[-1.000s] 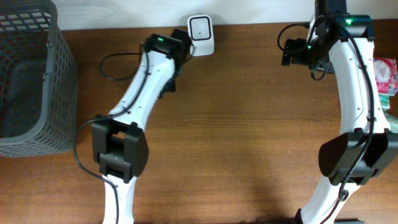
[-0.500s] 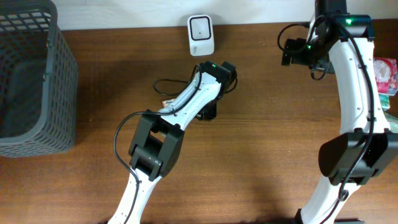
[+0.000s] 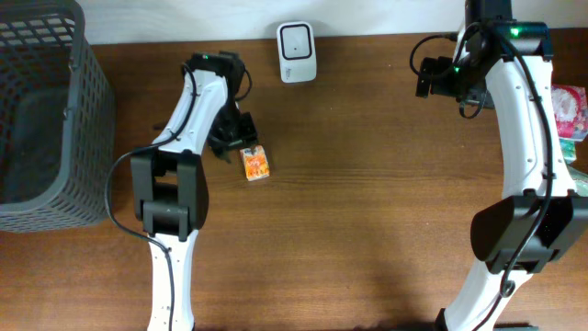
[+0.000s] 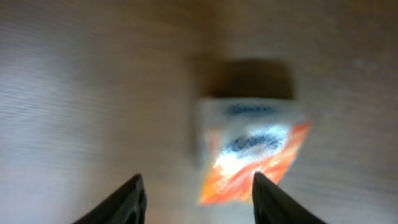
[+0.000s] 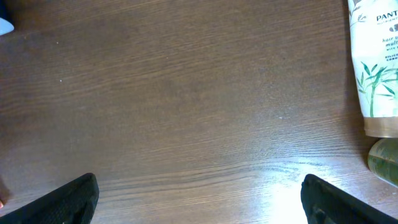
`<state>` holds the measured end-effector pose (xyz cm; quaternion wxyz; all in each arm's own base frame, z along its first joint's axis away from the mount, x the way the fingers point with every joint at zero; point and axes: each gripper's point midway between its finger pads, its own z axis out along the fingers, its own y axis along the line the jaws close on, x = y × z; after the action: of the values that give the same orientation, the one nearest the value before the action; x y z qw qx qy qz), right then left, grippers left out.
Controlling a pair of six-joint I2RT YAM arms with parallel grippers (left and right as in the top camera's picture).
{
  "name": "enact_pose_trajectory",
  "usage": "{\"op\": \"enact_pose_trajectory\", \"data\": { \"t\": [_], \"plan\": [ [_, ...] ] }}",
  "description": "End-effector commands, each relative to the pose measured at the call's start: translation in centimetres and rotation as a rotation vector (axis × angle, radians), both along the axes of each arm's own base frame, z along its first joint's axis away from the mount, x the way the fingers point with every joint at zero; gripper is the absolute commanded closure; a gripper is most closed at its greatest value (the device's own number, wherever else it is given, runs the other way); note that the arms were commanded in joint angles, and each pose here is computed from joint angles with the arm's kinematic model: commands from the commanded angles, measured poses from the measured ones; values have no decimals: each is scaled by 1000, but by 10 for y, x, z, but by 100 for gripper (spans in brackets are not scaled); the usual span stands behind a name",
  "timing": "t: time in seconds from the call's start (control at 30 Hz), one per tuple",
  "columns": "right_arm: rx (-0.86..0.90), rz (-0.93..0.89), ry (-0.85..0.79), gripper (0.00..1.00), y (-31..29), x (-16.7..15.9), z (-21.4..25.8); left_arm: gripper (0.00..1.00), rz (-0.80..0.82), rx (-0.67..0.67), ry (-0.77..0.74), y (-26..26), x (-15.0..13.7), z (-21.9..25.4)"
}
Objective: Scan the item barcode
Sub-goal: 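Move the orange box rightward toward mid-table and release it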
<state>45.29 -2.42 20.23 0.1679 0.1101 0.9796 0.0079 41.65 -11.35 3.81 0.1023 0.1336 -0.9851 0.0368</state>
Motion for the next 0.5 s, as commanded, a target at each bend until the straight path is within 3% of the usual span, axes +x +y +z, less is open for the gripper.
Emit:
{"op": "enact_pose_trajectory", "data": {
  "t": [0.0,0.07,0.1,0.13,0.27,0.37,0.47],
  "plan": [
    [-16,0,9,1,-3,0,-3,46,-60,-243,63,-39,-18,-29],
    [-16,0,9,1,-3,0,-3,52,-60,-241,75,-38,-23,-40],
    [-16,0,9,1,-3,0,-3,69,-60,-235,80,-36,-25,-44],
    [-16,0,9,1,-3,0,-3,98,-64,-205,83,-31,-27,-48],
    [-16,0,10,2,-3,0,-3,100,-90,-78,66,-10,-19,-29],
    [-16,1,9,1,-3,0,-3,100,-151,267,-142,34,27,38],
    [-16,0,10,1,-3,0,-3,100,-146,529,-269,38,42,62]
  ]
}}
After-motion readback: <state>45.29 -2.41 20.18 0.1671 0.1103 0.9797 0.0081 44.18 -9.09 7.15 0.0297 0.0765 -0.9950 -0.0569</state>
